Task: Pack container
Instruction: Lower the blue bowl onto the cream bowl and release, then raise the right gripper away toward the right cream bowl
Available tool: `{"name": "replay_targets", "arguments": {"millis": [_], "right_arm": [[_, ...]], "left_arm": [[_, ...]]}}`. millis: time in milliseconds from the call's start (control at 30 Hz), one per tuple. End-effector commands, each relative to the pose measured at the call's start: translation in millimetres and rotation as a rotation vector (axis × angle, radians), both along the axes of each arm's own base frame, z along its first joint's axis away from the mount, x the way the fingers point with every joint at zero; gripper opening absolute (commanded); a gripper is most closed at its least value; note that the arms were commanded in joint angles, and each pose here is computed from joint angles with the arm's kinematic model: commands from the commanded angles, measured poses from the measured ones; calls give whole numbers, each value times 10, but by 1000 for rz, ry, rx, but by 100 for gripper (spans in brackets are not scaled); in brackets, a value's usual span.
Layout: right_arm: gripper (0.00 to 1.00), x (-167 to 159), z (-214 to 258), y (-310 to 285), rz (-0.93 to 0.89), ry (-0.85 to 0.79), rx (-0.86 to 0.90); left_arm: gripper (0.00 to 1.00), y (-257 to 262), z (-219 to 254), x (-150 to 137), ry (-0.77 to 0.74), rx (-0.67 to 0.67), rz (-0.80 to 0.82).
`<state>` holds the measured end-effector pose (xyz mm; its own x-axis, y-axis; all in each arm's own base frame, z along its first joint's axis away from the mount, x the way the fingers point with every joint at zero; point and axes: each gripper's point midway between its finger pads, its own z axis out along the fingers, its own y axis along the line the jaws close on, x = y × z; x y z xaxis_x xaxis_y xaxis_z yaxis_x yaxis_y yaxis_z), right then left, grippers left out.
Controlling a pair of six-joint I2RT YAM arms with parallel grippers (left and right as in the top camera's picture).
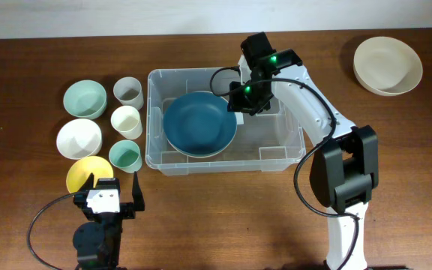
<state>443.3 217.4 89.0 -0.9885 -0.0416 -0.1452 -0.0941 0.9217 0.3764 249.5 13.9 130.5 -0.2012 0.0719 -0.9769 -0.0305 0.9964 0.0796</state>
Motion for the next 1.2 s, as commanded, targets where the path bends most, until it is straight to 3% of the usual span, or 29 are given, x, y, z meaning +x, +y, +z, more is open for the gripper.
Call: {"name": "replay_targets", "arguments": {"millis": [0, 167, 200, 333, 500, 600, 733, 900, 1167], "right_arm": [[36, 47, 76, 33, 20, -28, 4], [44, 216, 693, -25, 74, -171, -27], [52, 268, 862, -98, 56, -208, -55], [99, 447, 1529, -636, -83, -345, -187], [99, 500, 2084, -1797, -423, -391, -240], [99, 439, 2091, -2539, -613, -347, -249], [99, 280, 1779, -3434, -784, -223, -240], [99, 126, 1241, -4077, -908, -84, -184], [99, 142, 499, -4457, -966, -26, -184]], "left_arm": [[99, -22, -28, -1, 6, 11, -14], [99, -23, -28, -1, 6, 11, -14], [100, -23, -28, -1, 6, 11, -14], [99, -23, -28, -1, 6, 11, -14], [99, -23, -28, -1, 6, 11, -14], [100, -23, -28, -1, 6, 11, -14], [100, -22, -28, -1, 6, 11, -14], [99, -22, -28, -1, 6, 11, -14], [99, -22, -28, -1, 6, 11, -14]]}}
